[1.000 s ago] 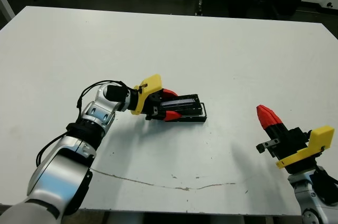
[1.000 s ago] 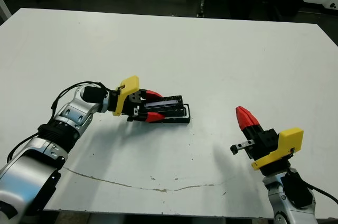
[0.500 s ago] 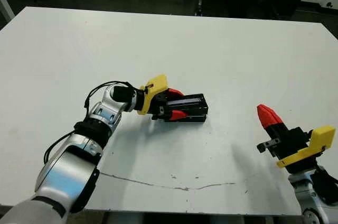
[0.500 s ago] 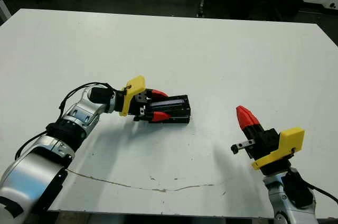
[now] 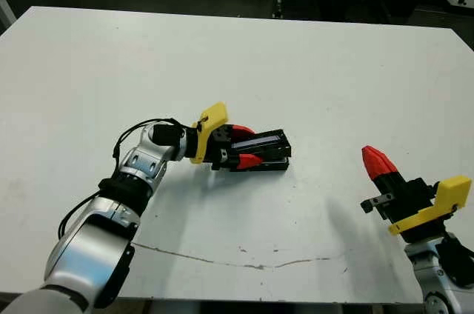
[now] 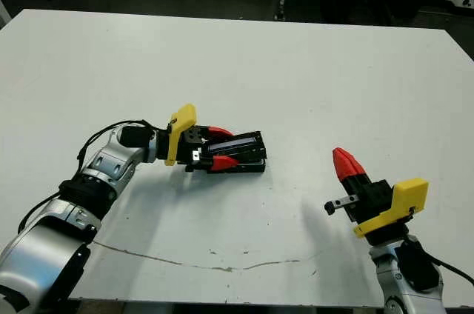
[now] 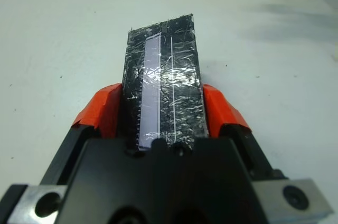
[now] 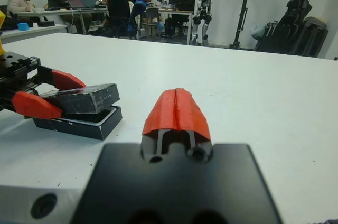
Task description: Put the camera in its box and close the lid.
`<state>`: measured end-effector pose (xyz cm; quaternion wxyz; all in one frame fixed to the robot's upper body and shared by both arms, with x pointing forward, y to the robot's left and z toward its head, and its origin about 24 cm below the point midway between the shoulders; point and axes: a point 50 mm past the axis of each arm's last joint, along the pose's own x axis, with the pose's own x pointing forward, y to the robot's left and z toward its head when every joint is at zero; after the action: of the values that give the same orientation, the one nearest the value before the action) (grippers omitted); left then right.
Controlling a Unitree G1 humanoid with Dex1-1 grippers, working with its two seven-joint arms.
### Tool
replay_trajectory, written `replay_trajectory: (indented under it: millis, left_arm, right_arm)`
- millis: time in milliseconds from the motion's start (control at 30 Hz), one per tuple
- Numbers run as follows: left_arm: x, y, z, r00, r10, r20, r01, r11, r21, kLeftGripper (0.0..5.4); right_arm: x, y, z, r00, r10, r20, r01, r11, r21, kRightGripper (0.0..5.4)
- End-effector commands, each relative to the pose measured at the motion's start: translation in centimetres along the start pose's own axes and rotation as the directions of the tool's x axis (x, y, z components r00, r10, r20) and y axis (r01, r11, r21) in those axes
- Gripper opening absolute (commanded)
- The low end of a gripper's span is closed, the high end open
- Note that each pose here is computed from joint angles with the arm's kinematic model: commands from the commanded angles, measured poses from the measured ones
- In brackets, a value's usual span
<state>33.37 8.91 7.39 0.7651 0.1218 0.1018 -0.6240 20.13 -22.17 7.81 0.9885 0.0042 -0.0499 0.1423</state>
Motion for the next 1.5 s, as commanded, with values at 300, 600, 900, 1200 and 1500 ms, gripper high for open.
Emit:
replay_trajectory:
  millis: [300, 600, 900, 1200, 1500]
  left_arm:
    - [0.3, -2.5, -3.8, 0.994, -0.090, -0.063, 0.082, 0.989, -0.123, 3.11]
    - [1.8, -2.8, -4.1, 0.994, -0.071, -0.088, 0.061, 0.992, -0.107, 3.11]
    - [2.9, -2.7, -2.9, 0.987, -0.079, -0.141, 0.087, 0.995, 0.050, 4.24]
    - [3.4, -2.8, -3.1, 0.983, -0.073, -0.168, 0.091, 0.990, 0.103, 5.40]
    - [3.4, -2.8, -3.2, 0.983, -0.071, -0.170, 0.090, 0.990, 0.107, 5.40]
  right_arm:
    - [0.0, -0.2, 0.1, 1.000, -0.011, -0.005, 0.011, 1.000, -0.009, 0.00]
    - [-0.1, -0.3, 0.1, 1.000, -0.010, -0.002, 0.010, 1.000, -0.010, 0.00]
    - [-0.1, -0.3, 0.2, 1.000, -0.016, 0.003, 0.016, 1.000, -0.001, 0.00]
    - [-0.2, -0.3, 0.2, 1.000, -0.025, -0.003, 0.025, 1.000, -0.007, 0.00]
    - [-0.2, -0.2, 0.1, 1.000, -0.015, 0.000, 0.015, 1.000, 0.004, 0.00]
